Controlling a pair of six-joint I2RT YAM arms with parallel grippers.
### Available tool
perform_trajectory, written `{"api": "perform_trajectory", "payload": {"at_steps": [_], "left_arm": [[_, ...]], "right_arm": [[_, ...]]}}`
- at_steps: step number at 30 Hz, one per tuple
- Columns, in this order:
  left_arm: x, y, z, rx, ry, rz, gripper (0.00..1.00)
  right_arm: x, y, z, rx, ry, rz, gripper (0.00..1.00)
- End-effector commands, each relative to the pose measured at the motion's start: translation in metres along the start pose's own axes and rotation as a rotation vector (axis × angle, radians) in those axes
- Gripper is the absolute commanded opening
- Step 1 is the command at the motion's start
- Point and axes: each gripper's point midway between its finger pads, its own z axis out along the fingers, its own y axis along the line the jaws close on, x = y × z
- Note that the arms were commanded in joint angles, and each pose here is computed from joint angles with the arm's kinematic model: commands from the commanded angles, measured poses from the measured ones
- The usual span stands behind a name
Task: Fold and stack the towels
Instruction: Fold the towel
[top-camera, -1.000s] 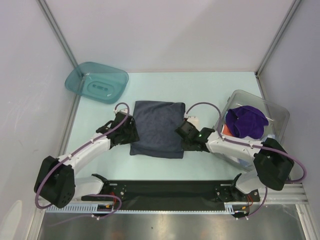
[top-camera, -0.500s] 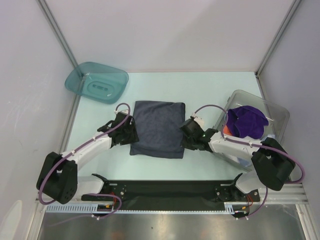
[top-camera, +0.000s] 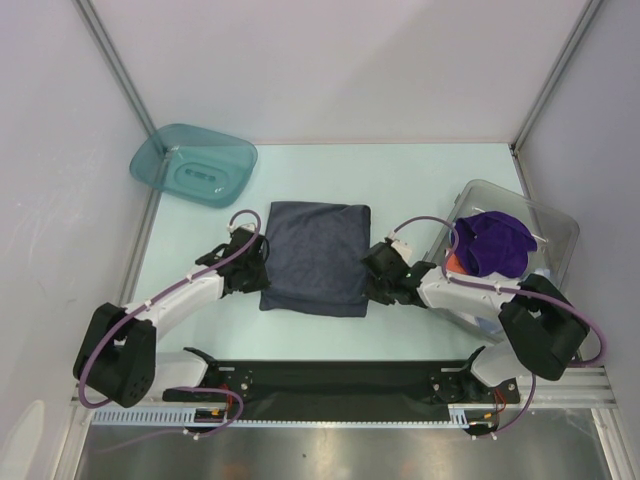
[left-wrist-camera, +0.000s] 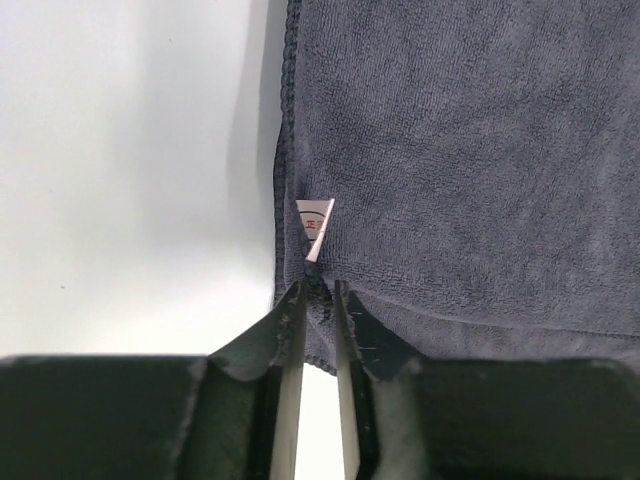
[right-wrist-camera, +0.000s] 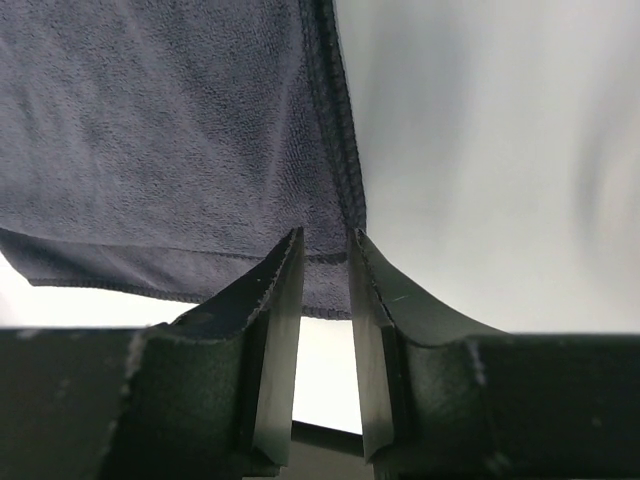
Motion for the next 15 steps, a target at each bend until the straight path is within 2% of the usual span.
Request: {"api": "perform_trajectory", "payload": {"at_steps": [1,6,10,13,15], "left_arm": [[-0.007,0.002,-0.001,-0.012,-0.025,-0.019,0.21],[-0.006,0.004,-0.001,-0.019,-0.023,-0.025,0.13],[-0.006,0.005,-0.001,-0.024,-0.026,-0.026,0.00],[-0.004,0.006,0.000,-0.026,-0.024,-0.027,0.00],[-0.003,0.006,0.000,-0.030,-0.019,-0.025,0.00]], "right_arm": [[-0.005,0.003,0.005,-0.011,-0.021,0.039,0.29],[-0.001,0.003,0.009,-0.003,-0.007,0.050,0.29],[0.005,-0.003,0.012,0.018,0.004,0.057,0.27],[0.004,-0.005,0.012,0.019,-0.003,0.062,0.25],[0.003,-0.006,0.011,0.020,-0.008,0.061,0.19]]}}
